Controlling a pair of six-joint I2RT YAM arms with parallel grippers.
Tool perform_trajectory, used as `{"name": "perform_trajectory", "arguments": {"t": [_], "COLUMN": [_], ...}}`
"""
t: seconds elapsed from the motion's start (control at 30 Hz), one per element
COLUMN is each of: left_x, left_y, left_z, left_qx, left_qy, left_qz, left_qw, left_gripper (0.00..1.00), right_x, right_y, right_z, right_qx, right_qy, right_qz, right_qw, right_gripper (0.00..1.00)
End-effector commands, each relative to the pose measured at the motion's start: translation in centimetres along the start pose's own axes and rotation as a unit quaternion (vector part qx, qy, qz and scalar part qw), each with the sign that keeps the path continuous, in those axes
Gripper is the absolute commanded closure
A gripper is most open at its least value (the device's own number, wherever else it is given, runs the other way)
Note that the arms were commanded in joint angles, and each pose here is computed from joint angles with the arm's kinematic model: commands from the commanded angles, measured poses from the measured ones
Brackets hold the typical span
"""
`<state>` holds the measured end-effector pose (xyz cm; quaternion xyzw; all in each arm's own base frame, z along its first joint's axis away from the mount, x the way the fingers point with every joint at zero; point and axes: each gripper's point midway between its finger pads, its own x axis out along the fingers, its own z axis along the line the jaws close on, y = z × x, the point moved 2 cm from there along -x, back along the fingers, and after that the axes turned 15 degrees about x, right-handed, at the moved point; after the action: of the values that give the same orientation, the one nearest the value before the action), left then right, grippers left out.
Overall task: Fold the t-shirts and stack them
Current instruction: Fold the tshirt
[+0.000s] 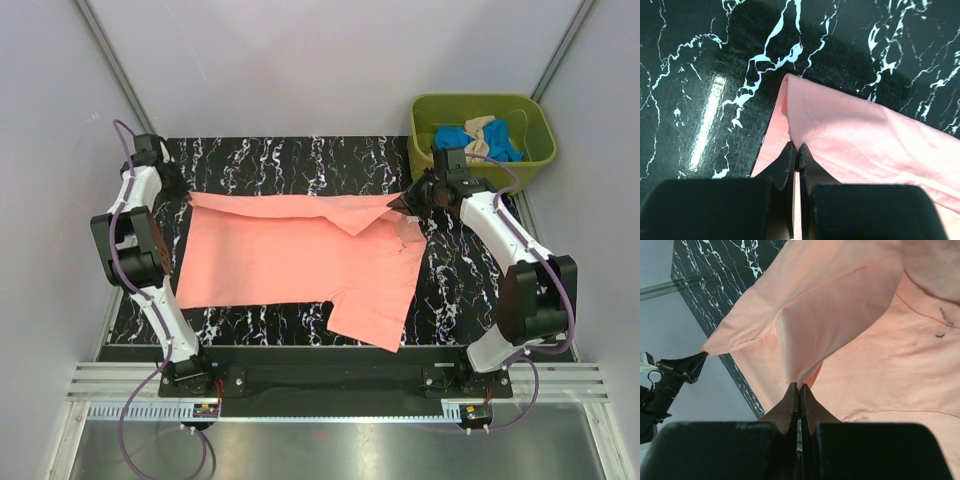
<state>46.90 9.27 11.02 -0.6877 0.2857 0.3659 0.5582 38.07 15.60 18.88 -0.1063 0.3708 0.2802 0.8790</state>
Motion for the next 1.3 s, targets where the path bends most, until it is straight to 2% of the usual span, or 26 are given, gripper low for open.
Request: {"name": "perform_trajectory", "arguments": {"t": [0.0, 0.27, 0.6, 1.27], "left_x": [-0.3, -0.1, 0.2, 1.4], "left_y": [-1.3, -0.1, 3.2, 7.3], "left_z": [0.5, 1.0, 2.4, 2.1], "left_qx": [0.016, 0.016, 0.007, -0.017], "left_qy": [-0.009, -0.020, -0.064, -0.058], "left_qz": [-0.014, 0.001, 0.057, 0.117], "left_qw": [1.000, 1.000, 0.996, 0.991], "left_gripper": [1.00, 1.00, 1.00, 1.00], "right_x": [-1.5, -1.4, -0.2, 0.4], "right_y": [0.5, 1.0, 1.2, 1.7], "right_z": [-0.4, -2.5, -4.1, -6.2], "right_qx": [0.029, 0.046, 0.046, 0.028], "right_qy": [0.006, 0.033, 0.054, 0.091], "right_qz": [-0.013, -0.012, -0.001, 0.020], "right_qw": [0.999, 0.998, 0.997, 0.995], "right_gripper": [1.00, 1.00, 1.00, 1.00]}}
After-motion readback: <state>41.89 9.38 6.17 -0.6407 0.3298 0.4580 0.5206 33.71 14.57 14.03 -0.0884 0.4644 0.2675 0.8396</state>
